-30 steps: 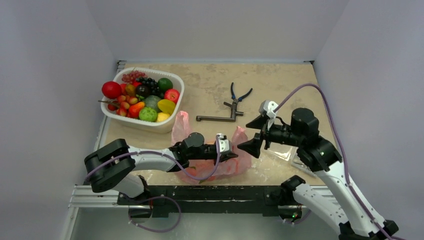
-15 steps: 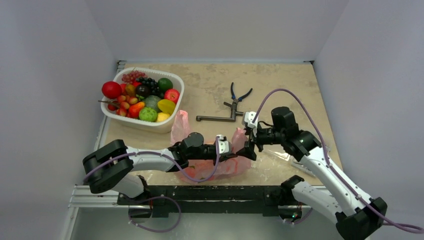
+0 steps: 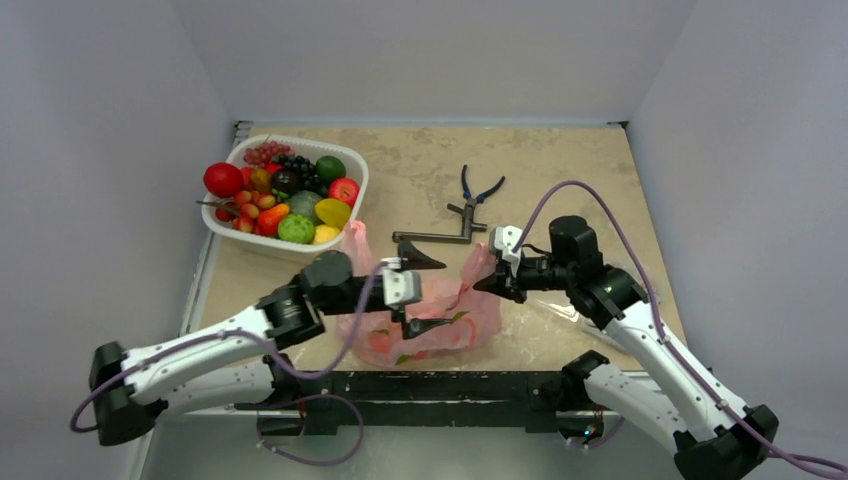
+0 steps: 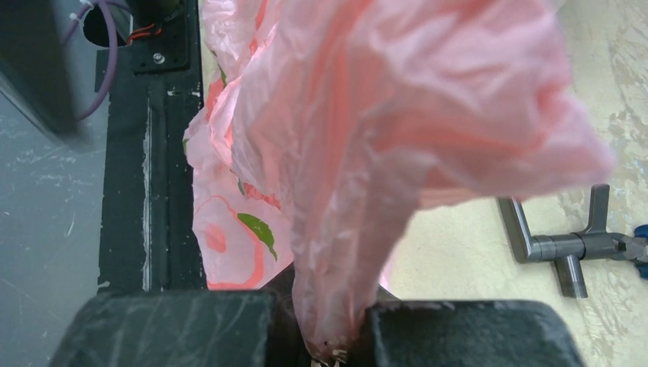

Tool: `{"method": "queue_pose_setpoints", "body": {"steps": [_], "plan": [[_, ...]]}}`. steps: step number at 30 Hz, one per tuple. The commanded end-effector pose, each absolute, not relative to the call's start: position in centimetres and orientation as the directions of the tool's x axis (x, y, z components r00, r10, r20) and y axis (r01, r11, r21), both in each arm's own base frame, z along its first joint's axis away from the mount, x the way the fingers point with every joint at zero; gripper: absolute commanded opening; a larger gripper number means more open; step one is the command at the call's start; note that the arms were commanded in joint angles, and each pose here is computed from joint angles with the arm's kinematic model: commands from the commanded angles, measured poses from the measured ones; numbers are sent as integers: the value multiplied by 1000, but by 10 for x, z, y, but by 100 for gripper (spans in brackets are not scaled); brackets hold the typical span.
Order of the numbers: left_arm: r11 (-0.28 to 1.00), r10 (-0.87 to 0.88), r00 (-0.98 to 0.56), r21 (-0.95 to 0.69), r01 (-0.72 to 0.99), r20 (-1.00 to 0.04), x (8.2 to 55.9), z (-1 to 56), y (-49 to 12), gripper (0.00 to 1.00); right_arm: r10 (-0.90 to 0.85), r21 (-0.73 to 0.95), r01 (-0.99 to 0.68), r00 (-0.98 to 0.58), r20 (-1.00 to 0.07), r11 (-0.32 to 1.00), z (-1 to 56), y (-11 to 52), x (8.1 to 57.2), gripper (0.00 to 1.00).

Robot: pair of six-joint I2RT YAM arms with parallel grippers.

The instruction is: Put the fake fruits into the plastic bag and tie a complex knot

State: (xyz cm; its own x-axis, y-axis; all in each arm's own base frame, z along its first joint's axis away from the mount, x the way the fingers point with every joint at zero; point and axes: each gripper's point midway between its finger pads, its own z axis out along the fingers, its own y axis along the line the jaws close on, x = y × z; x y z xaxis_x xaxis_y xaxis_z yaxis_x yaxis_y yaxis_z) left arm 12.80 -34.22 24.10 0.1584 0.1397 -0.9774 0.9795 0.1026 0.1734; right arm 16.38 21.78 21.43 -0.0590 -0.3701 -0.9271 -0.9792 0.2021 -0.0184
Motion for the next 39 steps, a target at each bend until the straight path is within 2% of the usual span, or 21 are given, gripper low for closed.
{"method": "queue_pose_setpoints", "body": {"steps": [1,4,6,8,14,18,25,29,32,33,38,39], "plan": [[260,185,92,139,955,-978,121,291,-275,100,-376,-37,-981,-37,-926,189,214,218,164,0],[566,172,-135,-14,825,-976,151,299,-211,100,-382,-33,-979,-47,-923,199,215,218,167,0],[673,142,-249,-91,734,-958,159,296,-175,100,-381,-25,-978,-57,-923,207,217,218,167,0],[716,155,-311,-110,689,-938,156,286,-153,100,-383,-20,-979,-61,-922,204,218,218,167,0],[787,107,-505,-238,570,-857,153,241,-135,100,-400,-17,-979,-67,-914,202,216,217,166,0],[727,75,-564,-342,595,-822,155,236,-156,100,-398,1,-978,-86,-913,209,217,219,169,0],[637,26,-548,-409,654,-836,171,224,-189,100,-404,-8,-976,-83,-911,219,221,220,175,0],[681,7,-534,-387,622,-845,195,221,-195,100,-405,-3,-974,-91,-910,226,222,220,176,0],[674,6,-496,-363,643,-868,205,227,-203,87,-400,19,-972,-115,-909,234,221,222,178,0],[651,10,-477,-356,670,-879,204,231,-207,79,-397,30,-971,-125,-909,238,222,224,180,0],[586,75,-422,-303,752,-904,198,232,-217,21,-378,82,-963,-178,-908,256,223,232,190,0],[572,93,-408,-287,769,-908,195,232,-219,13,-374,97,-961,-192,-907,258,223,234,192,0]]}}
